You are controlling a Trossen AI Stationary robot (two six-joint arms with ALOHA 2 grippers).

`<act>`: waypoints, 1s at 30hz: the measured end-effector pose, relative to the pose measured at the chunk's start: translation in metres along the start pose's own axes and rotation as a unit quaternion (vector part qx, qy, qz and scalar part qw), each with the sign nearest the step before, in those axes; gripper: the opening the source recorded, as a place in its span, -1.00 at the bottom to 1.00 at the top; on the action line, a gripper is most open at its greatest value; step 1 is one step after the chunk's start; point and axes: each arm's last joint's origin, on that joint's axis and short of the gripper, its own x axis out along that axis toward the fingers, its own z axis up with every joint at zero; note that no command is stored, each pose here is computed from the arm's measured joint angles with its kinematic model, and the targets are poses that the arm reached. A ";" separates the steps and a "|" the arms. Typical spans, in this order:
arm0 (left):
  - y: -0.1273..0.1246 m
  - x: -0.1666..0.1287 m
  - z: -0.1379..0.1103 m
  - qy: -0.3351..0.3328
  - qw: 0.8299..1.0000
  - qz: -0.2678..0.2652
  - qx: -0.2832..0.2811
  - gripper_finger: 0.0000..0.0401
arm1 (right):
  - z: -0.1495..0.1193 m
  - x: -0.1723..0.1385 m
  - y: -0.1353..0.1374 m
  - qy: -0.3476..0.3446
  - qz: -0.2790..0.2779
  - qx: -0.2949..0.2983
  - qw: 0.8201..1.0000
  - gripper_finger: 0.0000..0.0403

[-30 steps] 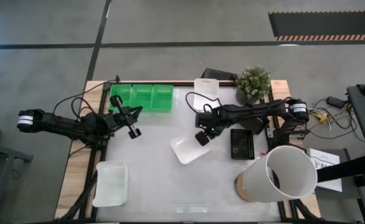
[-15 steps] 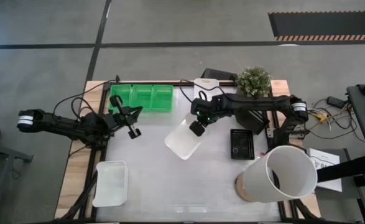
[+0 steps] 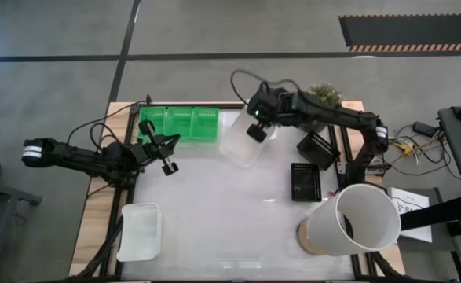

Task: Stack baskets by color
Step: Stack the middle right white bin on top of the top white bin

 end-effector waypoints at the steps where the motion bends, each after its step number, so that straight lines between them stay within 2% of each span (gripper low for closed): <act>1: 0.000 0.000 0.000 0.000 1.000 0.000 0.000 -1.00 | 0.002 -0.001 -0.005 -0.006 -0.017 -0.004 1.000 -0.96; 4: 0.000 0.000 0.000 0.000 1.000 0.000 0.000 -1.00 | 0.008 -0.005 -0.016 -0.018 -0.045 -0.013 0.999 -0.96; 10: 0.000 0.000 0.000 0.000 1.000 0.000 0.000 -1.00 | 0.014 -0.007 -0.034 -0.024 -0.056 -0.019 0.998 -0.96; 16: 0.000 0.000 0.000 0.000 1.000 0.000 0.000 -1.00 | 0.010 0.005 -0.046 0.003 -0.070 -0.018 0.997 -0.96; 30: 0.000 0.000 0.000 0.000 1.000 0.000 0.000 -1.00 | -0.003 0.031 -0.050 0.052 -0.085 -0.047 0.994 -0.96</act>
